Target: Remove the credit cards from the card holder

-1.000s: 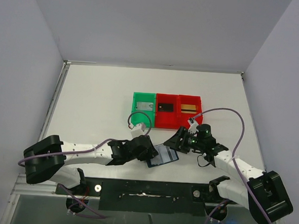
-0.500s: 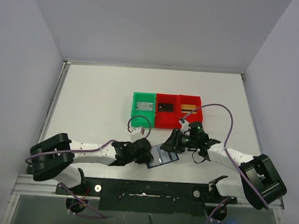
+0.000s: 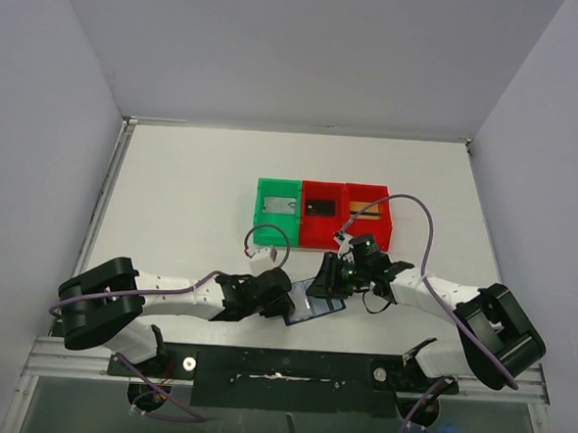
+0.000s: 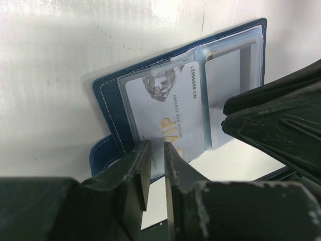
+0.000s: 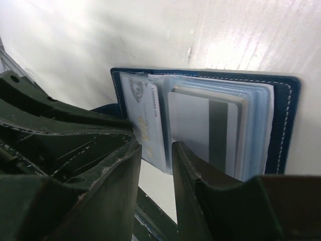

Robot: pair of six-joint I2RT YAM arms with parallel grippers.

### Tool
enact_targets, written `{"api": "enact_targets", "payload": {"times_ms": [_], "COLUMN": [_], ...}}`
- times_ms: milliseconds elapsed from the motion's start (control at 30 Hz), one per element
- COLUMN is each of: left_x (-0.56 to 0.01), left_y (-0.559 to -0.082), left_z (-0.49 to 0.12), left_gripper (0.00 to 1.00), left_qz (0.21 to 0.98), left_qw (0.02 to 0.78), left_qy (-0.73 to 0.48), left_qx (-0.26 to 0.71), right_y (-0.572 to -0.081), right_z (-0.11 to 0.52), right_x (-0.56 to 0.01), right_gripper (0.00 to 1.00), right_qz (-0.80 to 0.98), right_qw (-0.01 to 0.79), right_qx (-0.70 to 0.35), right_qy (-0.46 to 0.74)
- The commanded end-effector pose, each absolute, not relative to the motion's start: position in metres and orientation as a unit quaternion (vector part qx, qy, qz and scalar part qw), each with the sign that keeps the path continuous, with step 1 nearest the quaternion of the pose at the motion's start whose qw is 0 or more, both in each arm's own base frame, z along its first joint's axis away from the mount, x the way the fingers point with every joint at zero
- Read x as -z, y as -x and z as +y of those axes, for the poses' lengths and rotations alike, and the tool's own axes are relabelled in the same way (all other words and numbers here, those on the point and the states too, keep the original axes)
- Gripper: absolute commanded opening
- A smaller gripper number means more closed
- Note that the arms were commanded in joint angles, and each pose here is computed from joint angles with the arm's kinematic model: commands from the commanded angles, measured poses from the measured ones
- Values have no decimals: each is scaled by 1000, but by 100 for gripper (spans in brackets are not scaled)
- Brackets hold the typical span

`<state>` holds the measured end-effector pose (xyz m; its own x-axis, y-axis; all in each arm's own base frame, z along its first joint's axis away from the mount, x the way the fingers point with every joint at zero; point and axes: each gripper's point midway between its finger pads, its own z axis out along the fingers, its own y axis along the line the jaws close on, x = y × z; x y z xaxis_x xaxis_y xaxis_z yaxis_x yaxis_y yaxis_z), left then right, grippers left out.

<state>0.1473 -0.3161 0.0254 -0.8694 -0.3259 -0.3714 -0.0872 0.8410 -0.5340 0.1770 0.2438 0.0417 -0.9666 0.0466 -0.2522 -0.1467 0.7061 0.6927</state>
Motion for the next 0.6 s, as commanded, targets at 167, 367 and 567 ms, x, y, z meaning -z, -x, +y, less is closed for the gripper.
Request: {"api": "enact_targets", "payload": {"times_ms": [167, 367, 567], "left_x": [-20, -19, -17], "left_y": [-145, -144, -142], "left_z": [-309, -309, -306], "left_gripper": [15, 14, 13], "left_qz": [933, 934, 934], "left_qw": [232, 231, 228], "left_qy": [113, 112, 117], "left_qx": [250, 249, 249], "right_y": [-176, -174, -173], "right_z": [250, 253, 265], "right_x": [-35, -30, -39], "right_gripper": [31, 28, 25], "right_qz": [924, 926, 911], "right_qw": [121, 111, 105], "right_qx": [-359, -355, -392], "right_qy": [58, 64, 70]}}
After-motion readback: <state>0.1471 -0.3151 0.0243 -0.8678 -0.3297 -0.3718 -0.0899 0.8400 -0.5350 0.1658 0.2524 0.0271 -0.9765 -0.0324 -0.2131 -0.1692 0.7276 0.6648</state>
